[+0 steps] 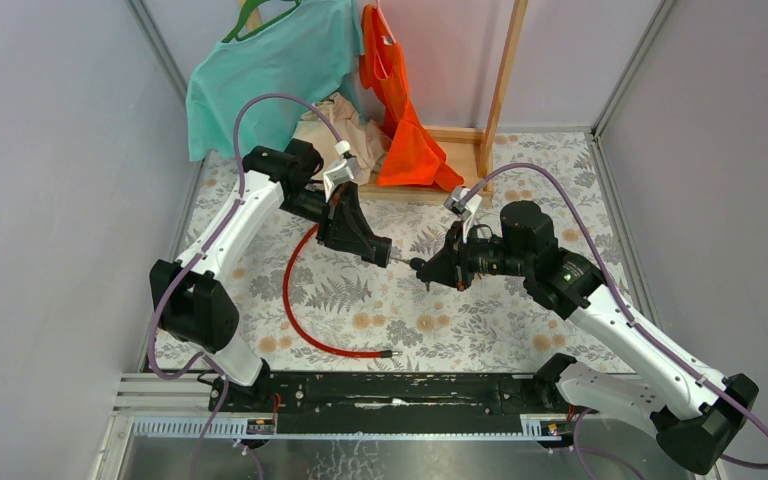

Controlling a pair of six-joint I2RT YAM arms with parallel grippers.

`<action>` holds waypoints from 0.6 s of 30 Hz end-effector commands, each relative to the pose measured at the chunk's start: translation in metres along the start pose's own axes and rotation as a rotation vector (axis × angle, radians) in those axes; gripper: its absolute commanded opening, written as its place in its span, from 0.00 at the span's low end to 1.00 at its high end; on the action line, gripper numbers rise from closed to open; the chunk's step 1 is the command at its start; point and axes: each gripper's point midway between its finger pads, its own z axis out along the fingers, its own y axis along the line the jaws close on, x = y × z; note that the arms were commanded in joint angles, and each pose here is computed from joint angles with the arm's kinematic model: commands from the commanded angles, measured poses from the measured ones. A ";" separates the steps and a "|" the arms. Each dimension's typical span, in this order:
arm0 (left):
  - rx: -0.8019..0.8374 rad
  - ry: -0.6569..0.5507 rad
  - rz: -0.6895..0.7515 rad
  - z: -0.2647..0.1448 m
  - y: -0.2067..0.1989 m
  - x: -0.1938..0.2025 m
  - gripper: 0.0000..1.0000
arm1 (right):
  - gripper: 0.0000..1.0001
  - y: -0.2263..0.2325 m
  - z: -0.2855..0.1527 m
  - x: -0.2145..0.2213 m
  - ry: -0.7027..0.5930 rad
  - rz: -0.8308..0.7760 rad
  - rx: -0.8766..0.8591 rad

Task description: Unlock with the key

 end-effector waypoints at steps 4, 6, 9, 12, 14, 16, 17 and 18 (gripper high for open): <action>0.047 -0.094 0.020 0.000 -0.021 -0.022 0.00 | 0.00 0.004 0.003 -0.016 -0.051 -0.033 -0.027; 0.048 -0.095 0.020 0.000 -0.023 -0.022 0.00 | 0.00 0.002 0.003 -0.015 -0.050 -0.030 -0.020; 0.049 -0.097 0.024 0.000 -0.026 -0.023 0.00 | 0.00 0.001 0.003 -0.017 -0.058 -0.031 -0.012; 0.050 -0.099 0.026 0.000 -0.029 -0.024 0.00 | 0.00 0.001 0.003 -0.018 -0.067 -0.032 -0.007; 0.050 -0.098 0.024 0.000 -0.030 -0.024 0.00 | 0.00 0.001 0.003 -0.019 -0.072 -0.032 -0.009; 0.051 -0.098 0.018 0.000 -0.031 -0.023 0.00 | 0.00 0.002 0.003 -0.021 -0.078 -0.031 -0.012; 0.051 -0.097 0.020 0.001 -0.032 -0.023 0.00 | 0.00 0.002 0.003 -0.021 -0.080 -0.031 -0.015; 0.053 -0.096 0.017 0.001 -0.032 -0.022 0.00 | 0.00 0.003 0.003 -0.022 -0.082 -0.032 -0.017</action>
